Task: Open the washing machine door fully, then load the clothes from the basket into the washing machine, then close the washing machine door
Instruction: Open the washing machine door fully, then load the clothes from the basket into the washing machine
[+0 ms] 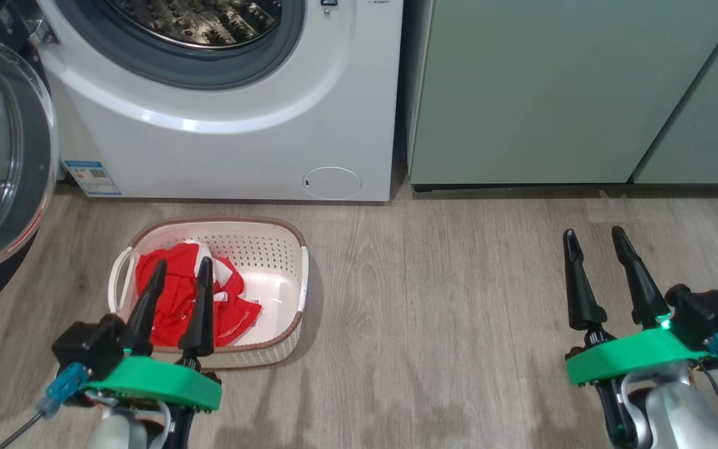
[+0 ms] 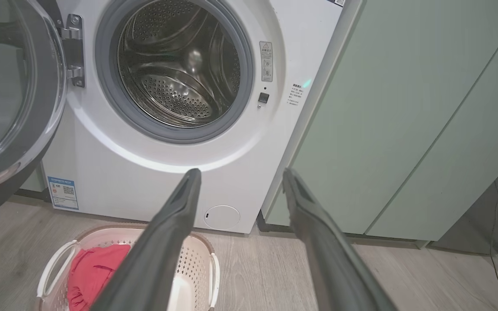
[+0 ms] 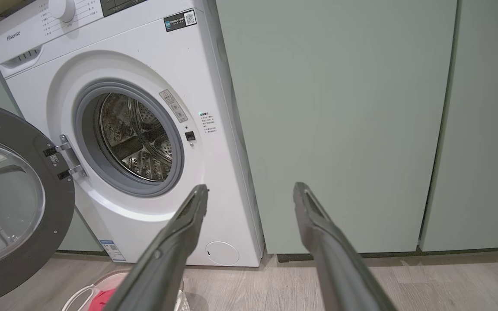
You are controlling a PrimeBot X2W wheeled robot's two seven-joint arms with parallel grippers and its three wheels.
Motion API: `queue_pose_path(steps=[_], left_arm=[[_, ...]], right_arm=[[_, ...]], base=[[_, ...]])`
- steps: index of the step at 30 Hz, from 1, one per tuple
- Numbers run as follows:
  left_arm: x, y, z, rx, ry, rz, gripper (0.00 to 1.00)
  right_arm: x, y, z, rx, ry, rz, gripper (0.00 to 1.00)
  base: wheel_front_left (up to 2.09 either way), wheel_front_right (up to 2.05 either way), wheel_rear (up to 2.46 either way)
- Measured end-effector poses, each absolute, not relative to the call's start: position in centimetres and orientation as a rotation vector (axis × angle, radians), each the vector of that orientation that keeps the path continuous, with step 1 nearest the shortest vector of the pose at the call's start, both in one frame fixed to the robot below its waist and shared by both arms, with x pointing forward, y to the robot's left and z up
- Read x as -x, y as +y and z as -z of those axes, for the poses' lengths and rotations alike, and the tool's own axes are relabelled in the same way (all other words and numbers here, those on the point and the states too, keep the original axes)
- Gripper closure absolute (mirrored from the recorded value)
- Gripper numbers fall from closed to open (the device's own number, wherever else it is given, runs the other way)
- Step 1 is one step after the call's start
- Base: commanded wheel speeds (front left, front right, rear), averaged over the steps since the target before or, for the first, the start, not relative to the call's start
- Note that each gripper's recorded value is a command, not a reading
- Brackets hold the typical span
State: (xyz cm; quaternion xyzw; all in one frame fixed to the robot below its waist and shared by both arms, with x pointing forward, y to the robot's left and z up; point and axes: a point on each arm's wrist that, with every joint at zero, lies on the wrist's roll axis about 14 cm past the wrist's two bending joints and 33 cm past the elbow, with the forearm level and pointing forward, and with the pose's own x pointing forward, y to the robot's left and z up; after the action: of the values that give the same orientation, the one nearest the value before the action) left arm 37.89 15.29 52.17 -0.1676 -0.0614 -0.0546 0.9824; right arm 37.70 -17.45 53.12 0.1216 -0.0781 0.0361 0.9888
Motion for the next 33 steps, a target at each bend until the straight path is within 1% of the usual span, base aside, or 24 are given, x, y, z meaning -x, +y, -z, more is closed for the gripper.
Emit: queue_pose_path(steps=[33], left_arm=[[-37.2,15.4,-51.9,0.358,-0.115,0.109,0.0]], right_arm=[[-38.1,-16.3,-52.8,-0.25,-0.144,-0.102,0.0]], base=[[0.03,-0.03,0.0]])
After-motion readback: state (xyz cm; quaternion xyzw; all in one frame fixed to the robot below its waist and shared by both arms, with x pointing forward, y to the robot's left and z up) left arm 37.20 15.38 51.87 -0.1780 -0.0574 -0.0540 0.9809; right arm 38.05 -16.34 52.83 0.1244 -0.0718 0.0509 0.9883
